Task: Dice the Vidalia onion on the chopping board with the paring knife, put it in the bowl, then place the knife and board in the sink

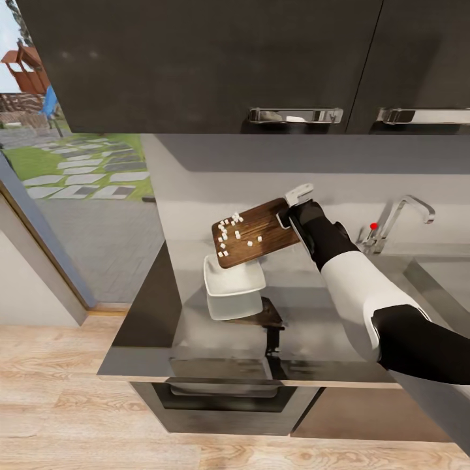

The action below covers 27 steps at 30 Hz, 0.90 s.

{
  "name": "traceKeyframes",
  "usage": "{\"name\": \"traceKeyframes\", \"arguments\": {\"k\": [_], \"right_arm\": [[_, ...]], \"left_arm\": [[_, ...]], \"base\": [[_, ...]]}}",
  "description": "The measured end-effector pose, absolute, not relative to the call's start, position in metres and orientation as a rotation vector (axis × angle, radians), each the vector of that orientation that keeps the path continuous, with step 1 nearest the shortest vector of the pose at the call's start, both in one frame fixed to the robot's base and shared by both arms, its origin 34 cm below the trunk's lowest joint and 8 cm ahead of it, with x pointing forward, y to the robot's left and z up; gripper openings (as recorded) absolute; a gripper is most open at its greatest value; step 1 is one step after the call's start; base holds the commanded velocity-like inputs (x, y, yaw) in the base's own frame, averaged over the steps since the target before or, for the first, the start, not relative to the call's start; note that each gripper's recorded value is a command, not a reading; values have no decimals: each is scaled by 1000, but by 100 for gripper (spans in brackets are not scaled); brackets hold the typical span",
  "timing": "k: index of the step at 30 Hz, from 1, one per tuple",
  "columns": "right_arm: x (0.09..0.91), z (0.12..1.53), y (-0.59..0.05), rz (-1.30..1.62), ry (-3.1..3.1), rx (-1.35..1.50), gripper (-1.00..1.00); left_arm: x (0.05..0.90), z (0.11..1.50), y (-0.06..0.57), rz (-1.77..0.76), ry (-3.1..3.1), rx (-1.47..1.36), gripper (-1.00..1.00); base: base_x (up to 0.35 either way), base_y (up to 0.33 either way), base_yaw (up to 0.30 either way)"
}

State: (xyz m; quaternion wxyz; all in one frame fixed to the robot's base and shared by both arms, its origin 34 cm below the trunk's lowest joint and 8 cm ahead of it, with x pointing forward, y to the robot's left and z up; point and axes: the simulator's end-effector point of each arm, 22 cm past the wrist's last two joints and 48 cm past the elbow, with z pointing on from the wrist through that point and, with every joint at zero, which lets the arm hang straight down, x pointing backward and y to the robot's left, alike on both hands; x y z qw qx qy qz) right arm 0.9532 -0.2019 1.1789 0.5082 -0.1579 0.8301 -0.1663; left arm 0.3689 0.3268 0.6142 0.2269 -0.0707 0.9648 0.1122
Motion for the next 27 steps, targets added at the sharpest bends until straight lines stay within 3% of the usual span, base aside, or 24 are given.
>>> {"name": "traceKeyframes", "arguments": {"k": [27], "right_arm": [[951,1156,-224,-433,2051,-380,-100]], "left_arm": [[369,614,326,307,2659,-195,100]], "base": [[0,0,0]]}}
